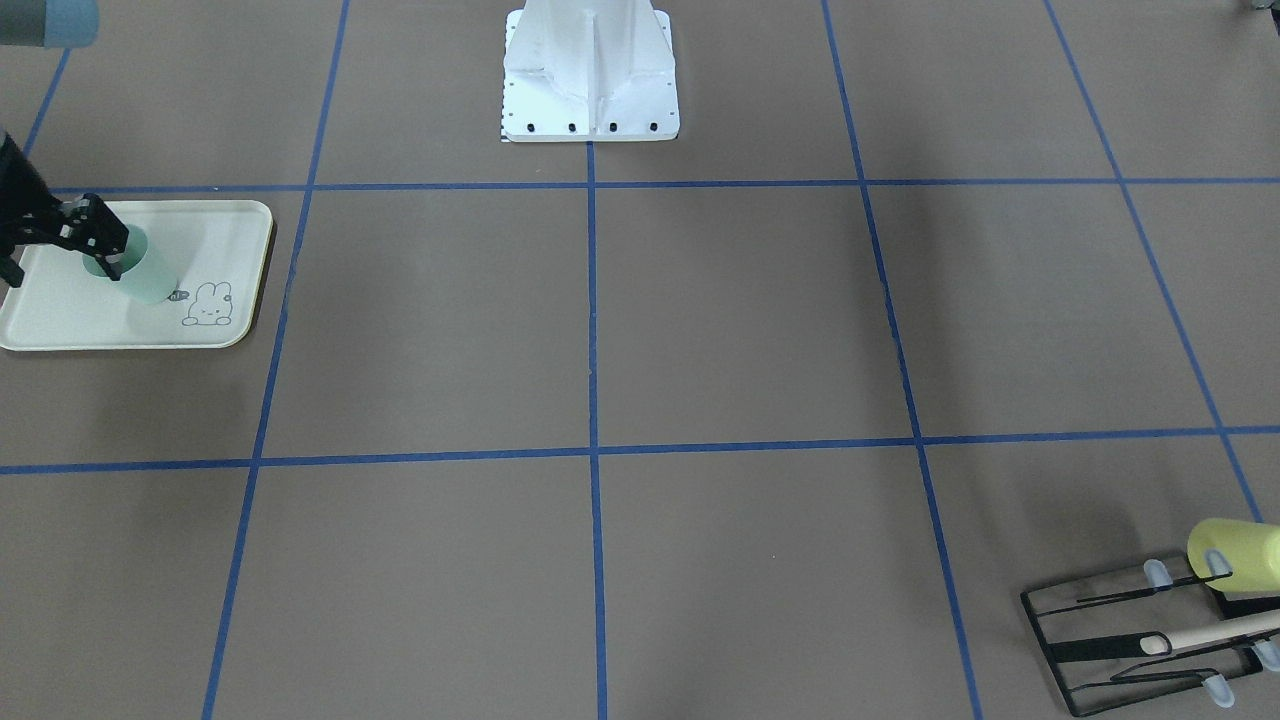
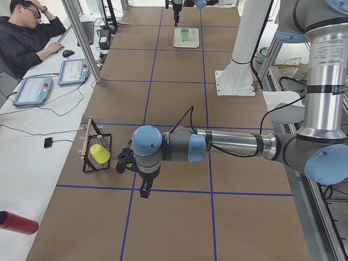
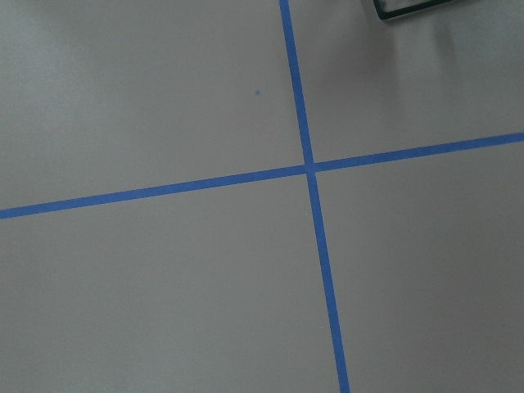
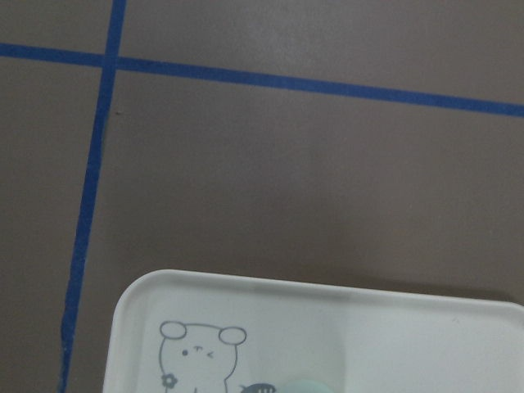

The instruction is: Left arm grabs green cup and hands to right arm on tray

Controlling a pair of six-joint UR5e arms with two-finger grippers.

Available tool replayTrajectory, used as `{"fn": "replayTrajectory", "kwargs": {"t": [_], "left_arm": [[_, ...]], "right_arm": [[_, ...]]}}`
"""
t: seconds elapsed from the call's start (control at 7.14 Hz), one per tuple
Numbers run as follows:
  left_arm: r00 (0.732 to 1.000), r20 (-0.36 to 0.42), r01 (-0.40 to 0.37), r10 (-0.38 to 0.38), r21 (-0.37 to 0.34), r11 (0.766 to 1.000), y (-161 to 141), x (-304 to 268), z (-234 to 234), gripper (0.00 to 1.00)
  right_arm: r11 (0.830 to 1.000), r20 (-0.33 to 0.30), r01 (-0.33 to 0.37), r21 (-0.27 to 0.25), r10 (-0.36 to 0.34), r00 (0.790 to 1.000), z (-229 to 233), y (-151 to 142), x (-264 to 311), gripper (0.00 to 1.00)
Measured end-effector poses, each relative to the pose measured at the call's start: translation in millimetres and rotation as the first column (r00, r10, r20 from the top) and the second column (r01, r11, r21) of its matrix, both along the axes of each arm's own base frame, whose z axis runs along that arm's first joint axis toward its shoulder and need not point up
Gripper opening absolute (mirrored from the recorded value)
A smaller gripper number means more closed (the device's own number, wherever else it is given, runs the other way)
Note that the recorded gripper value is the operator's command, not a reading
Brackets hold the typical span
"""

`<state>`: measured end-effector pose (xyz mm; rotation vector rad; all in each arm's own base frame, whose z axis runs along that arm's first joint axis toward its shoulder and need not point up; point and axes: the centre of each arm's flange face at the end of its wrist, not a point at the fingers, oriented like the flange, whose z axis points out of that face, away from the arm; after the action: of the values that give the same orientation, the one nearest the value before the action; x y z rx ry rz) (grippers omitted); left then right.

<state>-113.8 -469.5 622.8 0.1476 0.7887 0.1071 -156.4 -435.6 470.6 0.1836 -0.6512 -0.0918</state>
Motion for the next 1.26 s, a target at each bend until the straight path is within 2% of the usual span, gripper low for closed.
{"fn": "replayTrajectory", "kwargs": {"t": [0.28,0.7,0.98,1.26], "left_arm": [[1.0,0.0,0.001,-0.001,-0.001,1.0,6.6,0.7,-0.6,1.0],[1.0,0.005,0.004,-0.004,-0.021,1.0,17.2,1.4,6.6,1.0],[1.0,0.0,0.005,-0.005,-0.057,0.998,32.3,3.7,21.7,1.0],[0.999,-0.004,0.046,-0.047,-0.097,0.994,34.7,6.0,19.8,1.0]], "right_arm": [[0.999,-0.013,0.042,0.018,-0.042,0.999,-9.9,-38.6,53.6,1.0],[0.998,0.054,0.057,0.013,-0.058,0.997,19.2,-72.7,126.7,1.0],[0.999,0.055,0.046,-0.015,-0.045,0.997,50.8,-81.3,157.6,1.0],[0.997,0.039,0.066,-0.048,-0.065,0.997,99.8,-73.1,191.9,1.0]]}}
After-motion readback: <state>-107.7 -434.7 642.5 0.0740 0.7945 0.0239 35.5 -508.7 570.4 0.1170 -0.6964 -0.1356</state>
